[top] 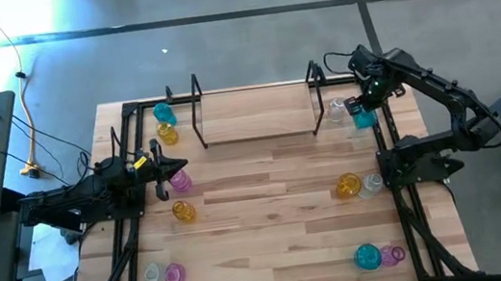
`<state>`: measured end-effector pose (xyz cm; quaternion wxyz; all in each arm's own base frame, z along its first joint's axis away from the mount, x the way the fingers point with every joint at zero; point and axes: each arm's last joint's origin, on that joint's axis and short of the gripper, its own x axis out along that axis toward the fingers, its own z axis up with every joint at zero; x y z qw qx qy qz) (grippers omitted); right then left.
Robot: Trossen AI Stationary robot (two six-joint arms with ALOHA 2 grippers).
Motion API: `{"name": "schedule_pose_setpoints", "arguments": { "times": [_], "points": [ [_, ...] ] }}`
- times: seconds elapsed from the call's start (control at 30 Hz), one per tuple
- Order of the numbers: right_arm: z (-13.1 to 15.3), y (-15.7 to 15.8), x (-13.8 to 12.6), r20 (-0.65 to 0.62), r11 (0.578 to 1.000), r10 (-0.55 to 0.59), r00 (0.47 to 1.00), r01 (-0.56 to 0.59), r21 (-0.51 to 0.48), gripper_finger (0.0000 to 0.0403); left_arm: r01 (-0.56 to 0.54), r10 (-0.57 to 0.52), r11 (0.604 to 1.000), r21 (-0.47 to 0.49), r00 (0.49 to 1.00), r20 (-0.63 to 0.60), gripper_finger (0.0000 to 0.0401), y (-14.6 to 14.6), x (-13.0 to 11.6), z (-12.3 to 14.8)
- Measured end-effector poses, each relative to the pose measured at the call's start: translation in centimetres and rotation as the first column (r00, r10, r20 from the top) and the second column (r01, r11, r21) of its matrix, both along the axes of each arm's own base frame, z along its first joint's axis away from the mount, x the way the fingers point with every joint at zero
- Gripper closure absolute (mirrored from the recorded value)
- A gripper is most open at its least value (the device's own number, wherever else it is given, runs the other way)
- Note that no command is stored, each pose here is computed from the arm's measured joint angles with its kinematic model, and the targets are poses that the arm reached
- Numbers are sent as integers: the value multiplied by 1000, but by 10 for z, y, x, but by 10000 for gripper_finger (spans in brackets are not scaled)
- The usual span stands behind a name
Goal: Sort vases onto shelf
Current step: Put the top right blue vase on the shelf
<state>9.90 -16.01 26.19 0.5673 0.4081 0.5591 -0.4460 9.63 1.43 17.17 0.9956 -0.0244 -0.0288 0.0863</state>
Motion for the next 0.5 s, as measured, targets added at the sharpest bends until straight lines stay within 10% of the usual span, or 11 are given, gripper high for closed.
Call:
{"name": "schedule_pose_setpoints", "arguments": {
  "times": [0.5],
  "points": [
    [43, 53, 21, 141, 993, 109, 984, -113, 23, 386, 0, 0, 1000, 0, 1000, 0, 400, 0, 0, 0]
  ]
}}
